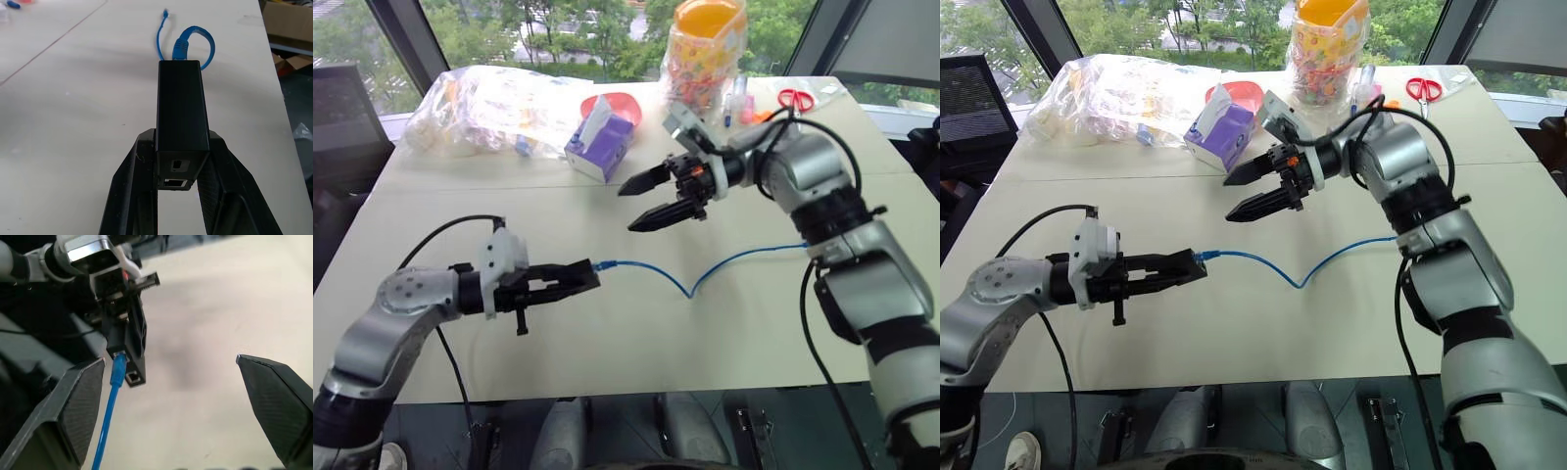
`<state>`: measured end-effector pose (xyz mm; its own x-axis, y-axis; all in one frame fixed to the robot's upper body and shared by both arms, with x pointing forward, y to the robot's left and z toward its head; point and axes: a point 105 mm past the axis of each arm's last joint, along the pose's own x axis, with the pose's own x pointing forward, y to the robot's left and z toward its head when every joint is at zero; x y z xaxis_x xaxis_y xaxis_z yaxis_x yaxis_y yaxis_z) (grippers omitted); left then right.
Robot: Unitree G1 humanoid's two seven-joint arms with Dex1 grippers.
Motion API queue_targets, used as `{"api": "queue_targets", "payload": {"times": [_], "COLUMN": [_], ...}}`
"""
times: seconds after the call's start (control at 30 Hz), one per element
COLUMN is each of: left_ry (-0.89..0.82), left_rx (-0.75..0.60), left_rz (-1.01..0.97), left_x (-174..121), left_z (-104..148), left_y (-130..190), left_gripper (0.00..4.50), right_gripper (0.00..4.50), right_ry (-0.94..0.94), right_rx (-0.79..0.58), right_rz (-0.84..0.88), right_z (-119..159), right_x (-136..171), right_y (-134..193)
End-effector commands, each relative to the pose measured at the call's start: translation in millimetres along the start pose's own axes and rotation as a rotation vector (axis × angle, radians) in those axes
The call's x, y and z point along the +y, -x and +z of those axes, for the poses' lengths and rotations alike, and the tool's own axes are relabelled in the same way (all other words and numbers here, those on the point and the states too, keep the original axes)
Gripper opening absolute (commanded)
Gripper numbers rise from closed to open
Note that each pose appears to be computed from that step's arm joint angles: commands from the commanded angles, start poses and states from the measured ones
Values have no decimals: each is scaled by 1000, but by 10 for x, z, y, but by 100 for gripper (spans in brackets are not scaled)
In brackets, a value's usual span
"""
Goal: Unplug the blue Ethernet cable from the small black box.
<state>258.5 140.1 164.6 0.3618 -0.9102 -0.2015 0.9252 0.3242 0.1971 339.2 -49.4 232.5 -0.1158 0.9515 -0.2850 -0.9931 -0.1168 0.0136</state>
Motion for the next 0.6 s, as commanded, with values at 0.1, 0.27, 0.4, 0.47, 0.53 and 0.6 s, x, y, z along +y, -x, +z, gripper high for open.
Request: {"api": "queue_targets", "payload": {"times": [0.1,0.27,0.4,0.47,0.53,0.6], "left_ry": [-32,-26,-18,-17,-15,-10], "left_rx": [-25,-45,-48,-48,-52,-60], "left_rz": [10,22,23,24,29,36], "left_x": [86,145,165,171,182,196], "left_z": [101,149,154,156,167,184], "left_y": [-23,-44,-41,-38,-31,-28], "left_gripper": [49,49,49,49,49,49], "right_gripper": [447,447,447,447,447,447], "right_ry": [157,270,283,289,294,296], "right_rx": [-34,-46,-46,-41,-42,-45], "right_rz": [-26,-94,-109,-115,-130,-142], "right_z": [189,144,74,40,9,-17], "right_x": [144,169,190,191,175,163], "right_y": [-3,-78,-140,-165,-199,-232]}}
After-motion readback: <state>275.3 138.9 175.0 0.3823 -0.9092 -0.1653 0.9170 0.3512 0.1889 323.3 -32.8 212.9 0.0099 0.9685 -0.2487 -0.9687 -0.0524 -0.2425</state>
